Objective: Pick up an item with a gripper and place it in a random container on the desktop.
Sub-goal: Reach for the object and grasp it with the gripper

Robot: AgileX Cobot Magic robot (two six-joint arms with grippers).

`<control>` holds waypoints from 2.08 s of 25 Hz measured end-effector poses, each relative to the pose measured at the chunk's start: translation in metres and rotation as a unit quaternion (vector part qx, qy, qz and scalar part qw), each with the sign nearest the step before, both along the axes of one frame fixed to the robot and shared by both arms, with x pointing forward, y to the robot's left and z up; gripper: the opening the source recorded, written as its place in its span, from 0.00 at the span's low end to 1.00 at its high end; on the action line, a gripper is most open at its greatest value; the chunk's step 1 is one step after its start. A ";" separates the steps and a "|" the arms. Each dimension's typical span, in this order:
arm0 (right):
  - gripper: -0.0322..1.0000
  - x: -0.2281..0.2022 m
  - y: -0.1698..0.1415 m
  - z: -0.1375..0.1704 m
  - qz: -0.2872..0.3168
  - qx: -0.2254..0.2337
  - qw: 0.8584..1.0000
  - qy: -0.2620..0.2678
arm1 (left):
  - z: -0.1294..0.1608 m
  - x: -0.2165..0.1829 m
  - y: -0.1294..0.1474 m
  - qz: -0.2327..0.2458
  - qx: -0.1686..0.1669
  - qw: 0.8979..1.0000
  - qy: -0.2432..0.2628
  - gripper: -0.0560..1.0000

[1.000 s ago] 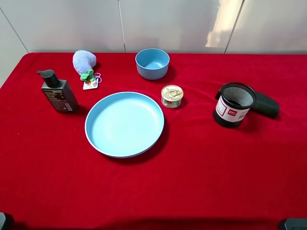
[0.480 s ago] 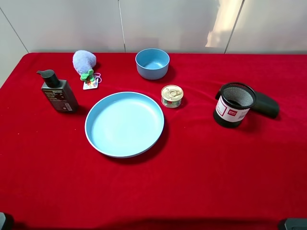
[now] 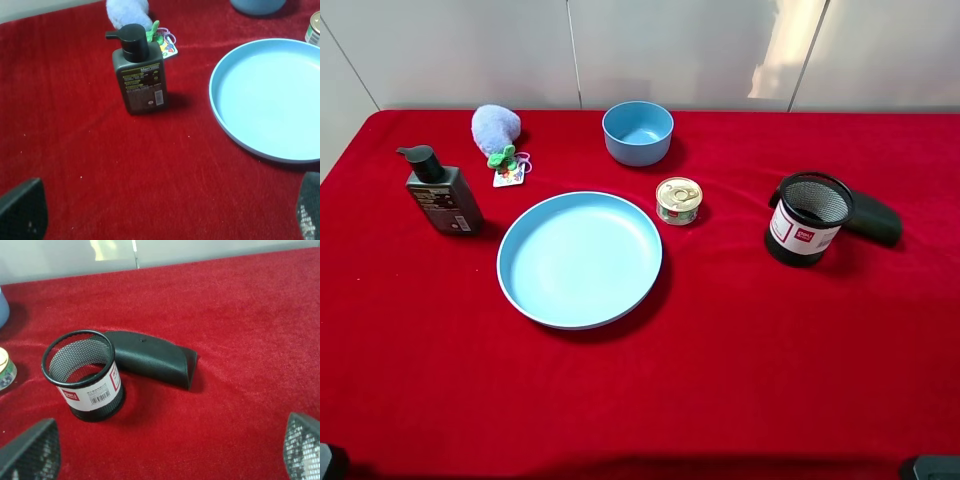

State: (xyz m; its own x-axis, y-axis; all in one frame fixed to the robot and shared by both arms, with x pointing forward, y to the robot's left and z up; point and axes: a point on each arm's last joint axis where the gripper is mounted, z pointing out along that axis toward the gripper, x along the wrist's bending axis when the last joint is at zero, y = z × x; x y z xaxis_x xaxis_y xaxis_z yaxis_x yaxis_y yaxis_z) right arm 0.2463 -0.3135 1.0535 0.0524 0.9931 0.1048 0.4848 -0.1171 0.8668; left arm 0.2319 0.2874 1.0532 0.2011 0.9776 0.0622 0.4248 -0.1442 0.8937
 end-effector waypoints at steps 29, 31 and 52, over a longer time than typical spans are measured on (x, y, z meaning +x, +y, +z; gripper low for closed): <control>0.70 0.066 0.019 0.040 0.027 -0.017 0.995 0.099 | 0.000 0.000 0.000 0.000 0.000 1.000 0.000 0.98; 0.70 0.075 0.021 0.044 0.035 -0.026 0.993 0.111 | 0.000 0.000 0.000 0.000 0.000 1.000 0.000 0.98; 0.70 0.166 0.101 0.063 0.209 -0.125 0.951 0.189 | 0.000 0.000 0.000 0.000 0.000 1.000 0.000 0.98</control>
State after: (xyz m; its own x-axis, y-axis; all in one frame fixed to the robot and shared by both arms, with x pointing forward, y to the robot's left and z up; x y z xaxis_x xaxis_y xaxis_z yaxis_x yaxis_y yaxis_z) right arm 0.4121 -0.2122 1.1166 -0.3658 0.9268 -0.0853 0.7259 0.3415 0.5971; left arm 0.2319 0.2874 1.0532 0.2011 0.9776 0.0622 0.4248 -0.1442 0.8937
